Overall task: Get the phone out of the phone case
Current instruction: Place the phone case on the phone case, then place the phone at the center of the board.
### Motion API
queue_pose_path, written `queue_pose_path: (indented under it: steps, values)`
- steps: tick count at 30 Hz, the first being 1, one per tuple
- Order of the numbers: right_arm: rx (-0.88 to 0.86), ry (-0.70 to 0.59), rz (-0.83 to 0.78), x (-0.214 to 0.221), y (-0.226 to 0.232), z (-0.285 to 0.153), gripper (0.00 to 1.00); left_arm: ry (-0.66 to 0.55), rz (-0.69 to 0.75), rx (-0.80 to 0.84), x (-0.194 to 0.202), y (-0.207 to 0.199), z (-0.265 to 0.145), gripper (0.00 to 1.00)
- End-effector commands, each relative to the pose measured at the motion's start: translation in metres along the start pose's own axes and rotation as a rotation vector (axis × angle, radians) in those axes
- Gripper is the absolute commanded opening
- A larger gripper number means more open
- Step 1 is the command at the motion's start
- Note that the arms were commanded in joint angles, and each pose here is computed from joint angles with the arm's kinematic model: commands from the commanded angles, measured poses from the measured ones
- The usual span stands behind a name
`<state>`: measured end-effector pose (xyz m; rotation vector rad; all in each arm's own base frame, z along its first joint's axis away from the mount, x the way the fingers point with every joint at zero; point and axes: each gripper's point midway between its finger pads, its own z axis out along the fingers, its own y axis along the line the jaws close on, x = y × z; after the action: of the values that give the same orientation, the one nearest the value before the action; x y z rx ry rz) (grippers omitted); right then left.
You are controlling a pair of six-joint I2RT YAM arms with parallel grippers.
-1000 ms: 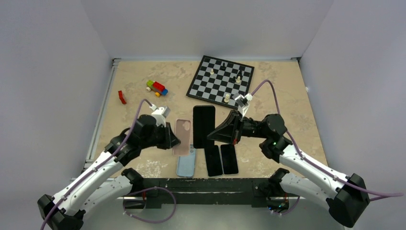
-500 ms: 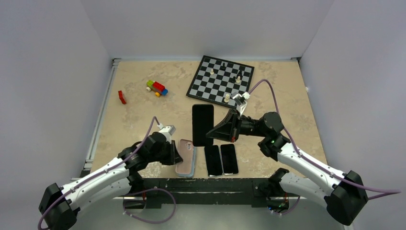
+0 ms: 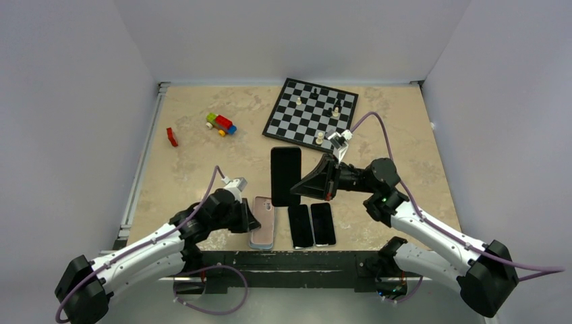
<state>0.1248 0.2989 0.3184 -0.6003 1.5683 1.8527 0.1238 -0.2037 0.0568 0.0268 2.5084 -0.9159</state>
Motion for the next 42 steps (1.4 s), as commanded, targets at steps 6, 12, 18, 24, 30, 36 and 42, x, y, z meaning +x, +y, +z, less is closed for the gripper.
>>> queue_pose_path:
  steps: [6, 12, 18, 24, 30, 36, 42]
  values:
    - [-0.064, -0.050, -0.066, -0.013, 0.017, -0.001, 0.00, 0.004, -0.016, 0.036, 0.003, -0.007, -0.005, 0.00]
    - [-0.064, -0.047, -0.062, -0.012, 0.015, 0.000, 0.00, 0.033, -0.030, 0.027, 0.009, -0.004, -0.004, 0.00]
    - [-0.043, -0.041, -0.053, -0.010, 0.010, 0.000, 0.00, 0.064, -0.035, 0.010, 0.015, 0.000, -0.001, 0.00]
    - [0.001, -0.027, -0.038, -0.005, 0.000, -0.001, 0.00, 0.080, -0.042, -0.027, 0.018, 0.006, -0.001, 0.12]
    - [0.222, 0.002, -0.032, 0.004, -0.036, -0.013, 0.00, 0.070, -0.044, -0.046, 0.014, 0.006, -0.005, 0.36]
    - [0.691, 0.082, 0.035, 0.029, -0.109, -0.064, 0.00, 0.050, -0.032, -0.056, 0.006, 0.003, -0.008, 0.62]
    - [1.142, 0.179, 0.147, 0.057, -0.152, -0.134, 0.00, 0.061, -0.009, -0.045, 0.001, -0.006, -0.012, 0.82]
